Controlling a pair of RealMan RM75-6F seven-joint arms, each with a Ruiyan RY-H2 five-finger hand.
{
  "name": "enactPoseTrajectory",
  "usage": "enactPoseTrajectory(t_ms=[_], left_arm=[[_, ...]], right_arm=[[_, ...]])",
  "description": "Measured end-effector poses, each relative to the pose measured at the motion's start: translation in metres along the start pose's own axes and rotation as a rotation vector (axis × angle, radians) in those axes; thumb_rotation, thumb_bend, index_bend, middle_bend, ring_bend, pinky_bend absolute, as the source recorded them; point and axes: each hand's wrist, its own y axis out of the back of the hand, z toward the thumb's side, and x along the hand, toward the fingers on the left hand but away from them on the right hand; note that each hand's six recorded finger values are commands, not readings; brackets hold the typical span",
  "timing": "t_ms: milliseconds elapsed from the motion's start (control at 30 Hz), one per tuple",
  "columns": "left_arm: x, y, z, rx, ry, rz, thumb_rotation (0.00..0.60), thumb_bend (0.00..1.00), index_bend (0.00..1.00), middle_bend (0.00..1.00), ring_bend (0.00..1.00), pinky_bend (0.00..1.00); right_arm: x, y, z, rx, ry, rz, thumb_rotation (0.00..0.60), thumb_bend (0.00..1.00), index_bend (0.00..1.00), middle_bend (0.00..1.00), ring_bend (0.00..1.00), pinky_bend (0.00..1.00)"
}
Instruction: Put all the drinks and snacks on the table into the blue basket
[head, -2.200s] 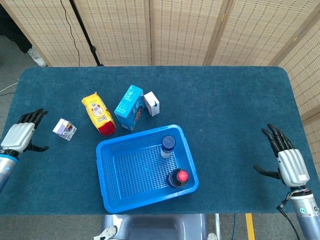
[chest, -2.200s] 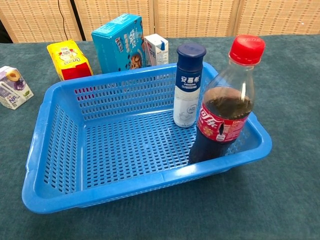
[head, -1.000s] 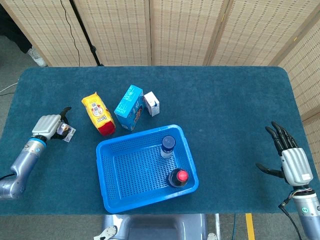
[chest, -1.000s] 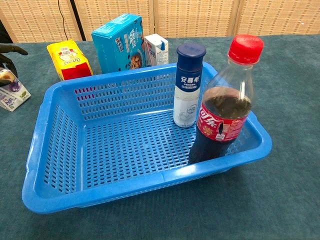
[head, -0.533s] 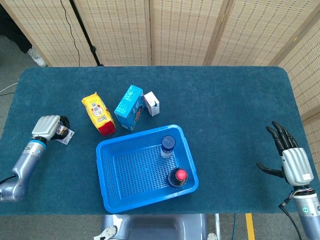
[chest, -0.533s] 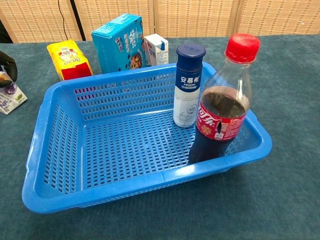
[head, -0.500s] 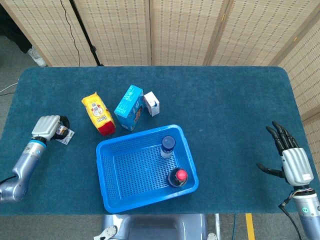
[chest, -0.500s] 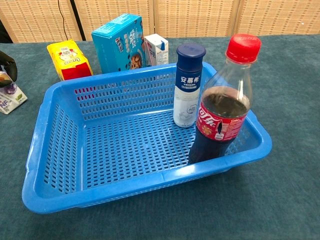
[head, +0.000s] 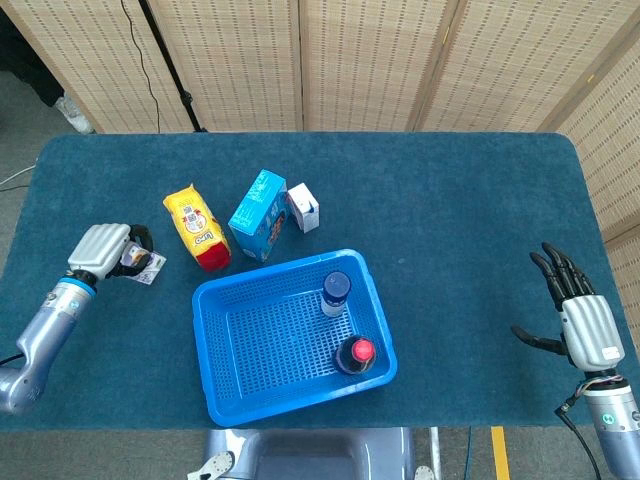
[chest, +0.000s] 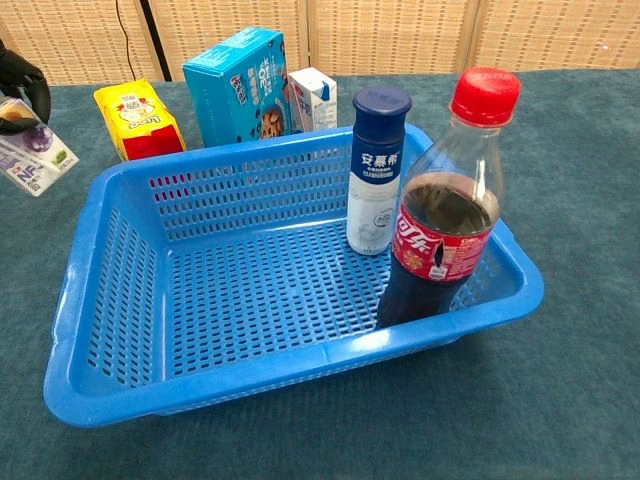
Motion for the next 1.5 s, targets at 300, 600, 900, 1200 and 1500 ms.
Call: enactPoseTrajectory(t_ms=[300, 600, 900, 1200, 1500], left_arm=[[-0.033, 0.037, 0.115, -0.003, -0.353, 0.088, 0.600, 0.65, 0.72, 0.59, 0.51, 0.59], [-0.055, 0.029, 0.205, 0.046, -0.558, 0.008, 0.600, 0.65, 0.72, 0.59, 0.51, 0.59], [-0.062, -0.023, 0.244, 0.111, -0.615, -0.129, 0.600, 0.64, 0.72, 0.59, 0.51, 0.59], [-0.075, -0.070, 0.249, 0.169, -0.621, -0.244, 0.600, 0.63, 0.72, 0.59, 0.50, 0.59], [-0.080, -0.092, 0.256, 0.200, -0.626, -0.290, 0.600, 0.61, 0.70, 0.59, 0.49, 0.59]], right_arm=[[0.000, 0.002, -0.003, -0.001, -0.010, -0.002, 0.600, 0.00, 0.00, 0.00, 0.00, 0.14], [0.000, 0.007, -0.007, -0.005, -0.019, -0.013, 0.600, 0.00, 0.00, 0.00, 0.00, 0.14], [0.002, 0.009, -0.009, -0.008, -0.023, -0.016, 0.600, 0.00, 0.00, 0.00, 0.00, 0.14], [0.000, 0.008, -0.010, -0.006, -0.026, -0.012, 0.600, 0.00, 0.00, 0.00, 0.00, 0.14], [-0.001, 0.005, -0.009, -0.002, -0.025, -0.006, 0.600, 0.00, 0.00, 0.00, 0.00, 0.14]])
